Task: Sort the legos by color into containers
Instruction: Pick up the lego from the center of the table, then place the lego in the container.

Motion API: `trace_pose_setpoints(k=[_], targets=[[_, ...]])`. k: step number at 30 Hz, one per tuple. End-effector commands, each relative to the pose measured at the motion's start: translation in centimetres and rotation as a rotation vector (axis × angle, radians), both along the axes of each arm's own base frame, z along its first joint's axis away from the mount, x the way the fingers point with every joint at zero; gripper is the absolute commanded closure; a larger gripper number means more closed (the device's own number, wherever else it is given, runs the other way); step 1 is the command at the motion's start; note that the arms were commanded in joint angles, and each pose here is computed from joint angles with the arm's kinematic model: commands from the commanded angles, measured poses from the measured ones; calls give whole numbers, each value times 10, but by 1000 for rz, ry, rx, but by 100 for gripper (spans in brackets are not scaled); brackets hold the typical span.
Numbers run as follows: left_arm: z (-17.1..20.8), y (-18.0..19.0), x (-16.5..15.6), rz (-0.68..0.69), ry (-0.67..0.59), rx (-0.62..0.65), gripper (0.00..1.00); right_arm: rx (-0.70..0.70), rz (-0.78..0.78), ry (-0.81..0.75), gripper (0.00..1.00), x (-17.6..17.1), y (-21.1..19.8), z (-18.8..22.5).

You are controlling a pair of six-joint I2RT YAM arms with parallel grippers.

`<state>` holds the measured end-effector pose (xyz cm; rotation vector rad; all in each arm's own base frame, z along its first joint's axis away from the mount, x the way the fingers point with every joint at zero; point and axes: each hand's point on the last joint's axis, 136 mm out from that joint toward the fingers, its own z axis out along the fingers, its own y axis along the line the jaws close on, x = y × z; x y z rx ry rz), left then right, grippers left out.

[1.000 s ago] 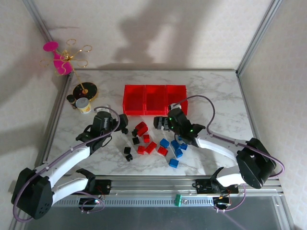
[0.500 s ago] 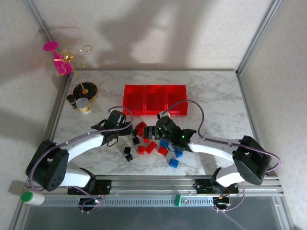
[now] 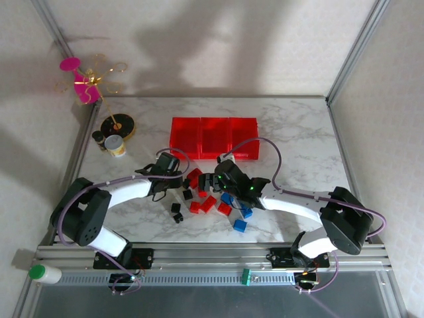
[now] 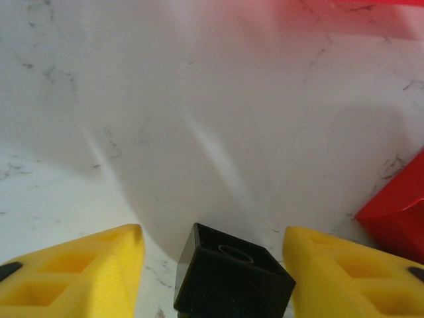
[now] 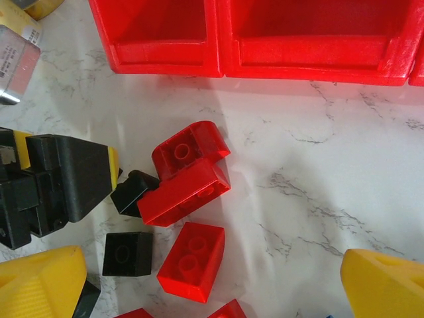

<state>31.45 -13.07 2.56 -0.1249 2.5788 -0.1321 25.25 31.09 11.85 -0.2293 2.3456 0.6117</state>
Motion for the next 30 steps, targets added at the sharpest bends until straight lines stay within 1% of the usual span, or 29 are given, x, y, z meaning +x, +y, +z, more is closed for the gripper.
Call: trace_pose_setpoints(k=[1, 7, 11, 14, 19, 24, 28, 30], targets=[[1, -2, 5, -1, -14, 10, 49, 5, -15, -25, 1, 4, 5, 9], [0, -3, 7, 0, -14, 6, 69, -5, -6, -24, 1, 5, 7, 4], [7, -1, 9, 16, -20, 14, 76, 4, 1, -30, 1, 4, 8, 6], [24, -2, 14, 35, -60, -15, 75, 12, 5, -36, 1, 4, 8, 11], [62, -6, 32, 67, -141, -40, 75, 38, -4, -65, 1, 7, 8, 27], [97, -18, 61, 80, -219, -68, 74, 54, -50, -88, 1, 21, -2, 36], [107, -25, 90, 110, -244, -50, 74, 60, -95, -122, 1, 37, -11, 48], [108, -28, 105, 123, -262, -63, 73, 68, -110, -144, 1, 44, -15, 55]])
